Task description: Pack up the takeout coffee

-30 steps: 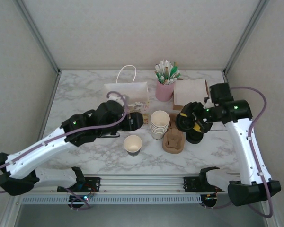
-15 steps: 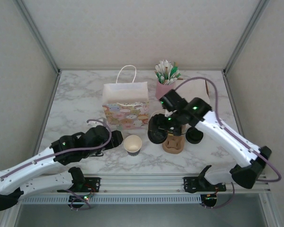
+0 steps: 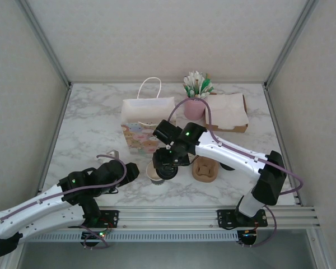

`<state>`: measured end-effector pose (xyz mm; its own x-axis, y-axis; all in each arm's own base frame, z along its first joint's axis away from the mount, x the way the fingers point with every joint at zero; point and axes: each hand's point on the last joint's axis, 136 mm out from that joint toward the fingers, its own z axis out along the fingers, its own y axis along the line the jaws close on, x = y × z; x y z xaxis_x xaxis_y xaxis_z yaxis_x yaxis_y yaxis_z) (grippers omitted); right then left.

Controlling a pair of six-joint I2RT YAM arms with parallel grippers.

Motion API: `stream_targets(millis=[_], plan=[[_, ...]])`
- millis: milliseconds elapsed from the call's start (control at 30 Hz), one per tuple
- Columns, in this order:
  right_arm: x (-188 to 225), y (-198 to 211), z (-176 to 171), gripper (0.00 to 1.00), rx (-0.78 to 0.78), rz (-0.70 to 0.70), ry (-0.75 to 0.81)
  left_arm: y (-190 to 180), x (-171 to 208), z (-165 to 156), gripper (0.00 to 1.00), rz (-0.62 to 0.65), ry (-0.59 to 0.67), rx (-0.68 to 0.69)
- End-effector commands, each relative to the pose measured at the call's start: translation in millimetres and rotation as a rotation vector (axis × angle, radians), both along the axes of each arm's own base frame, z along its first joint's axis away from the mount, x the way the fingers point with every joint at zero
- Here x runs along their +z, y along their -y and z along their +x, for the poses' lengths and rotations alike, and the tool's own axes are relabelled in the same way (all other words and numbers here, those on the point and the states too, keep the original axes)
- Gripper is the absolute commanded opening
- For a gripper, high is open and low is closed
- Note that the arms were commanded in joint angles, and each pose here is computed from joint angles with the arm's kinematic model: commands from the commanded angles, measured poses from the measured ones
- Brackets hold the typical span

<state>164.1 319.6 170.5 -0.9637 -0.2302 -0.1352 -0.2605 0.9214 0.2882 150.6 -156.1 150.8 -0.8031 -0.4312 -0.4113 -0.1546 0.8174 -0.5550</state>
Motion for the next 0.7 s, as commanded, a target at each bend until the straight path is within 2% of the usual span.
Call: stream_targets(millis=[0, 667], plan=[[-6.8, -15.0, 1.1, 0.78, -0.016, 0.019, -0.007, -3.4, -6.9, 3.9, 0.72, -0.035, -0.033, 0.086], [-30.0, -24.3, 1.8, 0.80, -0.049, -0.034, -0.074, 18.1, -32.0, 7.7, 0.69, -0.050, -0.108, 0.019]])
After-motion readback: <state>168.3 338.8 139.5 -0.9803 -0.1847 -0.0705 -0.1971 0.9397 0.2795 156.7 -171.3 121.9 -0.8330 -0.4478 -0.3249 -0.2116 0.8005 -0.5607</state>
